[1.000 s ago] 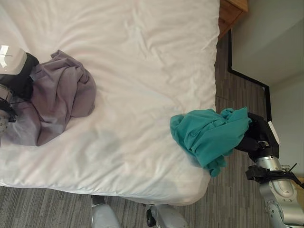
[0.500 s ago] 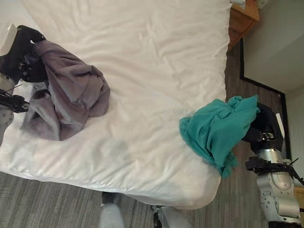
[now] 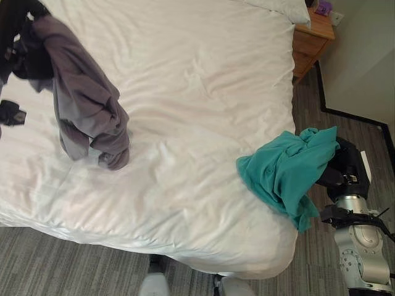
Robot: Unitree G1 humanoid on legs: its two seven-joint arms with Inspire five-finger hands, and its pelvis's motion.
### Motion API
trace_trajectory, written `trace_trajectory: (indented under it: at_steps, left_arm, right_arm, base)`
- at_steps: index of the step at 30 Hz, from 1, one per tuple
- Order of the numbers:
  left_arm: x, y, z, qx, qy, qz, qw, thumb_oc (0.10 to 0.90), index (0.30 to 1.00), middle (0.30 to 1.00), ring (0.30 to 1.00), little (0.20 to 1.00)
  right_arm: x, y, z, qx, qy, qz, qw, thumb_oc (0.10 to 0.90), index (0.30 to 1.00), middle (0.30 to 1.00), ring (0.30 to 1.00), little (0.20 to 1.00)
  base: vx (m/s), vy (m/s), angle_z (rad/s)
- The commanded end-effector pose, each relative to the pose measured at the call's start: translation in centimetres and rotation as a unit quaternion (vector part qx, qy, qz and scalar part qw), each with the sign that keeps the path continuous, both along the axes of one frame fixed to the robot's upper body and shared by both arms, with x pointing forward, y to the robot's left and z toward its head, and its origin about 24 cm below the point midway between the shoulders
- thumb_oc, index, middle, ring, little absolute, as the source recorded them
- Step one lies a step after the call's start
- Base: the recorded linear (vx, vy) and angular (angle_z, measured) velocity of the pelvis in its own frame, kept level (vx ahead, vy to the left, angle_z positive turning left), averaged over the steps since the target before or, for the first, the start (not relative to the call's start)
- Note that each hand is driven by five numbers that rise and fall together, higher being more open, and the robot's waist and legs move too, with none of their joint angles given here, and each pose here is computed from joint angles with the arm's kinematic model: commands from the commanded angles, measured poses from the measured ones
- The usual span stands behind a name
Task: Pick up bed clothes into laundry basket.
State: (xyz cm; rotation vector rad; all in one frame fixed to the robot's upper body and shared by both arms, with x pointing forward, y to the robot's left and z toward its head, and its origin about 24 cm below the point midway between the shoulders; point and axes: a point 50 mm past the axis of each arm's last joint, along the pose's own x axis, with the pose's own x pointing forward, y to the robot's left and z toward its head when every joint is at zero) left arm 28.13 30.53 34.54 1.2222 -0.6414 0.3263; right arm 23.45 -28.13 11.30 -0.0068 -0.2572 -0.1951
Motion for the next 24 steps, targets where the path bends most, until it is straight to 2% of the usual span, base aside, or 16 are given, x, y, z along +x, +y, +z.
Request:
trace_trajectory:
  at_steps: [1,2,4,10,11,12,14,16,17,19,22,24]
  left_arm:
    - [-2.7,-0.5,6.0,-0.041,-0.155,-0.058,0.985,0.4,0.3,0.3,0.3,0.3]
    - [-2.6,-0.7,6.2,-0.04,-0.156,-0.06,0.985,0.4,0.3,0.3,0.3,0.3]
    - [-2.1,-2.1,6.7,-0.08,-0.162,-0.127,0.975,0.4,0.3,0.3,0.3,0.3]
    - [-1.7,-3.4,5.4,-0.15,-0.156,-0.219,0.951,0.4,0.3,0.3,0.3,0.3]
    - [-1.8,-3.4,3.7,-0.189,-0.155,-0.248,0.937,0.4,0.3,0.3,0.3,0.3]
    - [-1.9,-3.3,3.6,-0.191,-0.155,-0.247,0.937,0.4,0.3,0.3,0.3,0.3]
    - [-2.0,-3.0,-0.1,-0.256,-0.144,-0.274,0.916,0.4,0.3,0.3,0.3,0.3]
    - [-2.1,-2.7,-1.7,-0.279,-0.135,-0.271,0.911,0.4,0.3,0.3,0.3,0.3]
    - [-2.2,-2.4,-5.8,-0.345,-0.114,-0.271,0.892,0.4,0.3,0.3,0.3,0.3]
    - [-2.6,-2.2,-8.8,-0.392,-0.098,-0.264,0.876,0.4,0.3,0.3,0.3,0.3]
    - [-3.4,-3.1,-11.3,-0.421,-0.065,-0.278,0.861,0.4,0.3,0.3,0.3,0.3]
    - [-3.4,-3.4,-10.6,-0.409,-0.066,-0.29,0.863,0.4,0.3,0.3,0.3,0.3]
  right_arm:
    - [0.0,-1.3,3.9,-0.044,-0.085,-0.013,0.995,0.4,0.3,0.3,0.3,0.3]
    - [-0.1,-1.3,3.9,-0.043,-0.085,-0.015,0.995,0.4,0.3,0.3,0.3,0.3]
    - [0.4,-0.6,4.2,-0.041,-0.097,-0.004,0.994,0.4,0.3,0.3,0.3,0.3]
    - [0.8,0.1,5.8,-0.039,-0.138,-0.003,0.99,0.4,0.3,0.3,0.3,0.3]
    - [0.8,0.0,6.2,-0.034,-0.151,-0.011,0.988,0.4,0.3,0.3,0.3,0.3]
    - [0.8,0.1,6.2,-0.036,-0.151,-0.01,0.988,0.4,0.3,0.3,0.3,0.3]
    - [0.4,-0.2,6.7,-0.033,-0.171,-0.029,0.984,0.4,0.3,0.3,0.3,0.3]
    - [0.4,-0.4,7.0,-0.035,-0.176,-0.036,0.983,0.4,0.3,0.3,0.3,0.3]
    - [0.0,-0.9,6.9,-0.035,-0.18,-0.059,0.981,0.4,0.3,0.3,0.3,0.3]
    - [-0.6,-1.7,6.8,-0.034,-0.179,-0.084,0.98,0.4,0.3,0.3,0.3,0.3]
    - [-1.2,-3.1,6.3,-0.031,-0.167,-0.112,0.979,0.4,0.3,0.3,0.3,0.3]
    - [-1.0,-3.2,6.6,-0.032,-0.171,-0.108,0.979,0.4,0.3,0.3,0.3,0.3]
  base:
    - [-0.02,-0.003,0.09]
    - [0.0,-0.008,0.06]
    - [0.0,0.0,0.0]
    - [0.0,0.002,-0.01]
    - [0.02,0.018,-0.14]
    - [0.01,0.021,-0.25]
    - [-0.02,0.019,-0.22]
    - [-0.04,0.022,-0.11]
    - [-0.04,0.024,-0.21]
    - [-0.01,0.021,-0.17]
    - [0.01,-0.015,-0.17]
    - [-0.09,0.034,-0.26]
